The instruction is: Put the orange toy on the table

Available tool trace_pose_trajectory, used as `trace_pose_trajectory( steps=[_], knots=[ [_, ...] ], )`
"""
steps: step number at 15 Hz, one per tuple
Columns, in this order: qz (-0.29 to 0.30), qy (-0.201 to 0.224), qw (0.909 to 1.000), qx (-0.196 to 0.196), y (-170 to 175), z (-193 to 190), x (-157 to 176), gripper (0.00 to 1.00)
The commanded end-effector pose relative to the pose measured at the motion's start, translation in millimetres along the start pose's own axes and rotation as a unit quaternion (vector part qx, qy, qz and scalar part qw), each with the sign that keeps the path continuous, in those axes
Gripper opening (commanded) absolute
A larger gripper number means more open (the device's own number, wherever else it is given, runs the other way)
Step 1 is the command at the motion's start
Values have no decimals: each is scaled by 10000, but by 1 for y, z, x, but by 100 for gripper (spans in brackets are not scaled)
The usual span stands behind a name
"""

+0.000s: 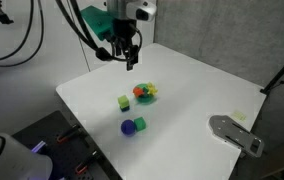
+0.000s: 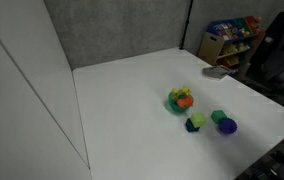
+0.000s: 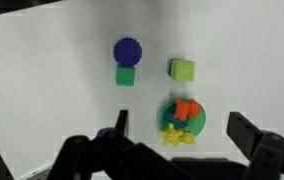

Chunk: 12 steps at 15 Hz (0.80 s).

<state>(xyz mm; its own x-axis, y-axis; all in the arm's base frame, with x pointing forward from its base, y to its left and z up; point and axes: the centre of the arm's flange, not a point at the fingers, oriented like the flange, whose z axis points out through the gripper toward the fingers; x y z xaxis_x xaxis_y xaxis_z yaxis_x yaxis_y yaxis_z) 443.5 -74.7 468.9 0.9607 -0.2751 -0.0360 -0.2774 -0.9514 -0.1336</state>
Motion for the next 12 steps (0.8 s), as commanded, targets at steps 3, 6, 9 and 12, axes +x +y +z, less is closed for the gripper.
trace_pose_trajectory(
  steps=[3, 6, 9, 12],
  knots=[
    [301, -85, 9995, -100, -44, 42, 62, 100],
    [418, -110, 9987, -261, -62, 76, 82, 100],
    [468, -138, 9983, -323, -77, 108, 99, 100],
    [429, -126, 9982, -402, -91, 138, 111, 100]
  ],
)
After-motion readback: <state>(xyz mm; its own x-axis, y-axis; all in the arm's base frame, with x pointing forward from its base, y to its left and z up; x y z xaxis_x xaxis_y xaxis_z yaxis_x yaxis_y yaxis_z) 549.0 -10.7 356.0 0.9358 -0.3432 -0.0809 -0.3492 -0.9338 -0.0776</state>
